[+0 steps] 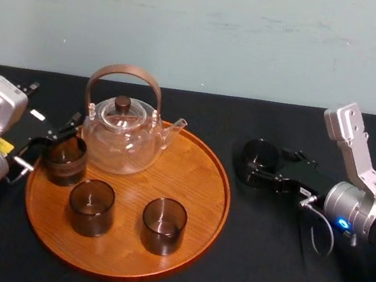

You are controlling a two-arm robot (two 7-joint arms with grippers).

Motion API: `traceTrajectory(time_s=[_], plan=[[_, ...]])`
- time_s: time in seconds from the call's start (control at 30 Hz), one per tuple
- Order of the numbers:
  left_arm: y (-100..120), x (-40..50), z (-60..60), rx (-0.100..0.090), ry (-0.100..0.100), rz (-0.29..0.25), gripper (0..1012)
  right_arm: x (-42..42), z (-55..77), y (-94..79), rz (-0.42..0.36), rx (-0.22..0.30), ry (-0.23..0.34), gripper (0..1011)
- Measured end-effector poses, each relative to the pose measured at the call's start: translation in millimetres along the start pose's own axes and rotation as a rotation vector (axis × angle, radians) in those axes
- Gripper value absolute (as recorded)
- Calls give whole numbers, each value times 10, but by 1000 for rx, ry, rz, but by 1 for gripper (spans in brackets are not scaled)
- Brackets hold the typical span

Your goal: Pick up the glass from the table and place it on the tray.

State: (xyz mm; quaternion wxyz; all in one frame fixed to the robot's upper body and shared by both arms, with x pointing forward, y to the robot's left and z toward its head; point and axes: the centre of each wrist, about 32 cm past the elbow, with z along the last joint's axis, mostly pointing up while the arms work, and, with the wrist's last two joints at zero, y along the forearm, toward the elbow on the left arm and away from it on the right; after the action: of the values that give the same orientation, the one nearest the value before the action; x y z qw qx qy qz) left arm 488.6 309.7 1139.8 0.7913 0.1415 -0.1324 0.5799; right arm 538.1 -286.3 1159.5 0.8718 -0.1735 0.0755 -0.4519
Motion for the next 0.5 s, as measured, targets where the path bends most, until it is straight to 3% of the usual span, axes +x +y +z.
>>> traceTrajectory(time_s=[0.5], plan=[[0,0,0,0,0,0,1001,-21,39,139,-12,-6,1,1002]])
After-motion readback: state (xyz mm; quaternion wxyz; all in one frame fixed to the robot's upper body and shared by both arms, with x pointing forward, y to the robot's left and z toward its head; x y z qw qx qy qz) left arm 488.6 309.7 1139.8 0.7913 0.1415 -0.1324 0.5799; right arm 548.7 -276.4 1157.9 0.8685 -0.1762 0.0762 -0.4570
